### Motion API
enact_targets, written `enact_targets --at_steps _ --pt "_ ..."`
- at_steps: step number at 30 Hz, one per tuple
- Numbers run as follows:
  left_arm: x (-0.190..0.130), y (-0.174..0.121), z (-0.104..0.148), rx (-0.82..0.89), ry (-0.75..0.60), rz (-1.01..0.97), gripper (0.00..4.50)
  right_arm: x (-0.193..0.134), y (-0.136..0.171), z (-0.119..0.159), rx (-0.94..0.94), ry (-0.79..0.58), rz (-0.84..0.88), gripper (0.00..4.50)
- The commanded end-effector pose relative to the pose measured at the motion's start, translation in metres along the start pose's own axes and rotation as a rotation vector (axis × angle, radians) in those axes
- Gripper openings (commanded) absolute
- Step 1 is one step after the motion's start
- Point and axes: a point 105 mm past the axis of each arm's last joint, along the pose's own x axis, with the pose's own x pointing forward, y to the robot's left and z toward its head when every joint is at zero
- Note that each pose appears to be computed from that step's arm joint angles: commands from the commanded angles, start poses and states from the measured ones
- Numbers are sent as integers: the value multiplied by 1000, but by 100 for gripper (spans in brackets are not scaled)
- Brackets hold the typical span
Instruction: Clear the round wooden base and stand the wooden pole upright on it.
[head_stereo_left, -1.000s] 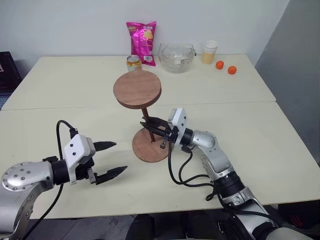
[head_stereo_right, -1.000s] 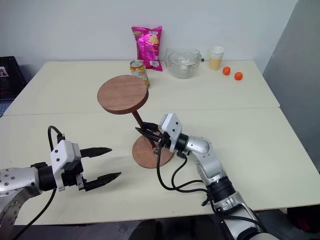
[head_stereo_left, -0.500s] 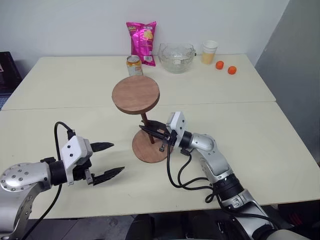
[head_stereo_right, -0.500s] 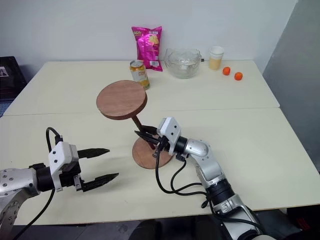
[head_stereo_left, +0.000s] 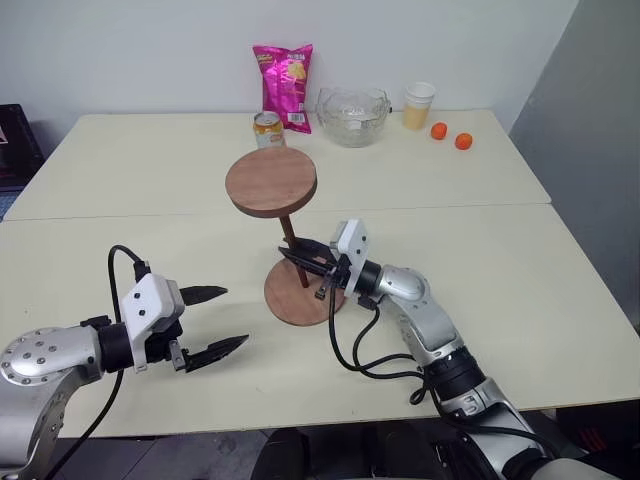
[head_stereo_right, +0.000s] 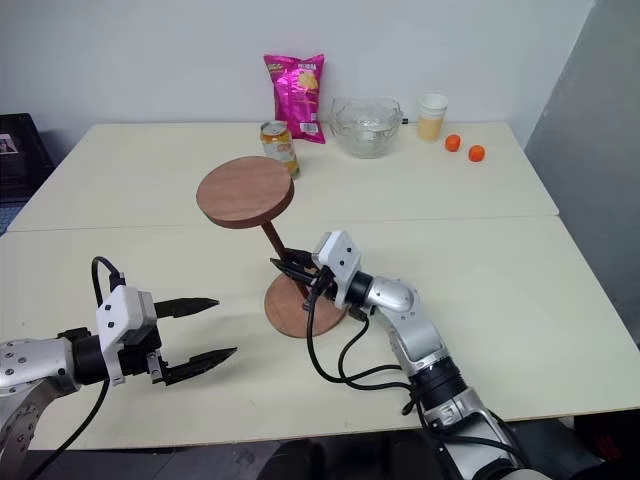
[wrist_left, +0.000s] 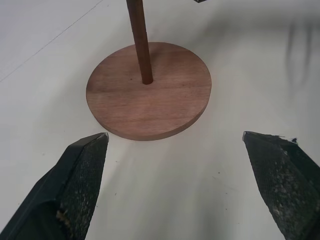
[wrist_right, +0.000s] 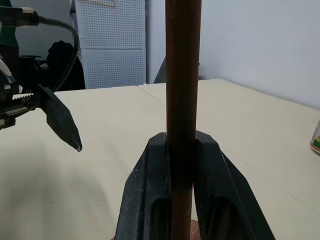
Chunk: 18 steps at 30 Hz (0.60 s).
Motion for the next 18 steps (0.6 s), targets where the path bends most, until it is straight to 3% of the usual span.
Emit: enact_targets --at_steps 1,14,18 --pt "2 1 16 5 -65 5 450 -6 0 -21 30 88 -13 23" --pt "3 1 24 12 -68 -4 450 -23 3 -66 64 263 -13 23" --pt "2 1 25 17 -64 -4 450 -21 9 -67 59 282 9 23"
